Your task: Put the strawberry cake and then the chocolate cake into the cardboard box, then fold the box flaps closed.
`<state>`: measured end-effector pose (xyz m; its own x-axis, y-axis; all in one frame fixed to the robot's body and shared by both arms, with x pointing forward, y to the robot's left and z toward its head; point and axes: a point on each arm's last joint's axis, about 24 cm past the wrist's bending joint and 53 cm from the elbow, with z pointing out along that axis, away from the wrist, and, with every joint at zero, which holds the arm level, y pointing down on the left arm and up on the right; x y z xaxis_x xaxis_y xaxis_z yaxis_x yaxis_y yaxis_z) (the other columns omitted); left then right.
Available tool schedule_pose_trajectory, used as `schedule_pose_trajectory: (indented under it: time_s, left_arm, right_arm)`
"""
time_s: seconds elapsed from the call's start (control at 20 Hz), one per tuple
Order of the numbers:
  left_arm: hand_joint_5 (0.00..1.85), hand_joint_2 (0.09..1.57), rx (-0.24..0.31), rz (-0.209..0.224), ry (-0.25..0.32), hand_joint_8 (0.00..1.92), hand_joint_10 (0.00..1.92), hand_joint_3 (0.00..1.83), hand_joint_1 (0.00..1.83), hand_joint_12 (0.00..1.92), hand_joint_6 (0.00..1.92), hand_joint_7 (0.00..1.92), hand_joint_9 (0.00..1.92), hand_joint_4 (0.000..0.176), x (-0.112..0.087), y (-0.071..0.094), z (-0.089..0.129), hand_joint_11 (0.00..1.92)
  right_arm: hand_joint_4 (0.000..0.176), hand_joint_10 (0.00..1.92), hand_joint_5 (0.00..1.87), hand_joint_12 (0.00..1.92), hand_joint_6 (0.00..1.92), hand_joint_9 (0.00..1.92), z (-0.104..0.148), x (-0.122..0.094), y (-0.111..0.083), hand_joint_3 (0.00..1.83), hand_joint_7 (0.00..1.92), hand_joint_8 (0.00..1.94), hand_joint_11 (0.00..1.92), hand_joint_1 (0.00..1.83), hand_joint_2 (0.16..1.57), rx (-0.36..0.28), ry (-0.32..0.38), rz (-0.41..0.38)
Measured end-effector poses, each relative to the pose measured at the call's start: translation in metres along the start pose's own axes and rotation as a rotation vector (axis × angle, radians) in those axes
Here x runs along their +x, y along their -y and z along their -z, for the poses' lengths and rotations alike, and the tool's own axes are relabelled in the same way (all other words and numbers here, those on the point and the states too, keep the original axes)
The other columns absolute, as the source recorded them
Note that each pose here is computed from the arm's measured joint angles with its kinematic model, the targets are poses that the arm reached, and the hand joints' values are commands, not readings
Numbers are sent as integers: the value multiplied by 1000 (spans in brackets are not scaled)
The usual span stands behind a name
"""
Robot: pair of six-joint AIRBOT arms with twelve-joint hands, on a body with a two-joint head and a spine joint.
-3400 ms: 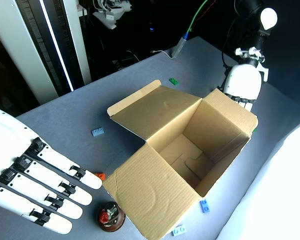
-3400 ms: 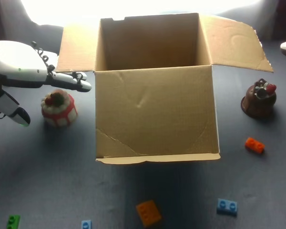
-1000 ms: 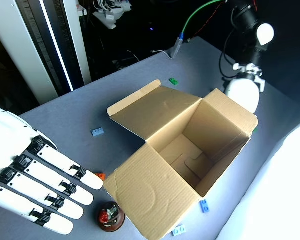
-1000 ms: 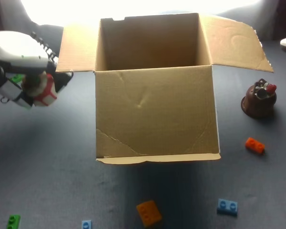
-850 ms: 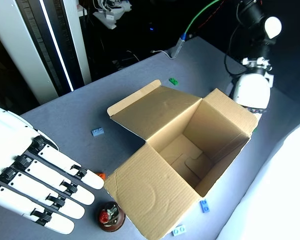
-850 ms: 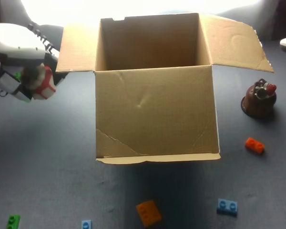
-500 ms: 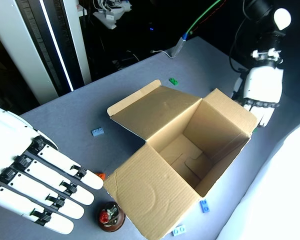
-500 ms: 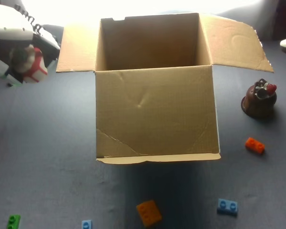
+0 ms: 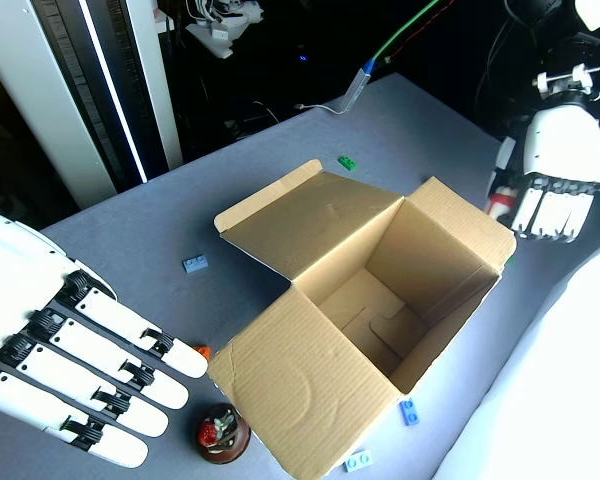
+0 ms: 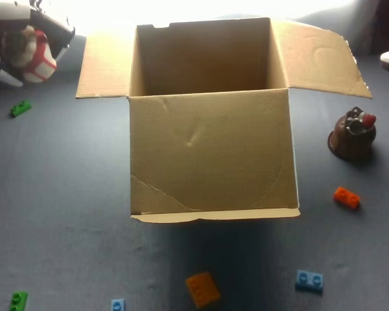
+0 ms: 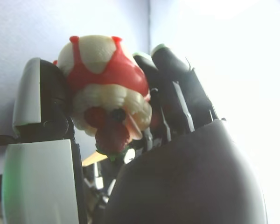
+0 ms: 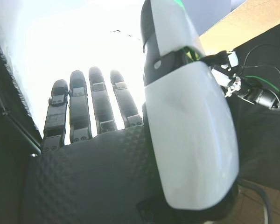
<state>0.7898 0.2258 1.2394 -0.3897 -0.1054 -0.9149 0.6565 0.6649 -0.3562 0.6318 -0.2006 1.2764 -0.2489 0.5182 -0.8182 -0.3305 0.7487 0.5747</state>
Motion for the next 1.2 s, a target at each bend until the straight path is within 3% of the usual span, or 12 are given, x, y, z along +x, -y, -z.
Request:
schedule_pose_trajectory:
  time_s: [0.3,0.55,0.7,0.85,1.05,1.2]
  left_arm:
    - [567,1348,33,-6,35,1689,1783,4,1266,1921,1650,511,530,0,-16,10,2,404]
    - [609,1327,89,-8,86,1647,1751,0,1281,1921,1543,555,564,0,-38,26,6,397]
    - [599,1340,124,-18,83,1725,1799,1,1276,1921,1527,513,535,0,-39,37,6,361]
    - [593,1329,170,-24,77,1640,1734,0,1278,1921,1592,550,566,0,-40,53,2,379]
    - [612,1323,253,-54,4,1657,1760,0,1283,1921,1511,550,574,0,-25,82,-6,403]
    - [597,1332,296,-85,11,1681,1771,1,1278,1921,1544,533,555,0,-36,101,-7,368]
  right_arm:
    - [8,27,13,0,2,61,0,1,0,0,70,2,0,922,1062,0,-3,0]
    - [0,31,18,4,4,72,0,0,-1,0,64,0,8,899,1055,-3,-2,-2]
    - [0,26,10,0,1,61,0,0,-1,0,52,4,0,902,1055,-3,-2,-2]
    - [0,26,0,0,0,61,0,0,-1,4,40,1,0,868,1069,-3,-2,-2]
    - [0,21,13,0,5,51,0,0,-1,0,59,5,0,940,1050,-3,-2,-2]
    - [0,25,10,0,4,59,0,0,-1,0,63,6,0,879,1062,-3,-1,-2]
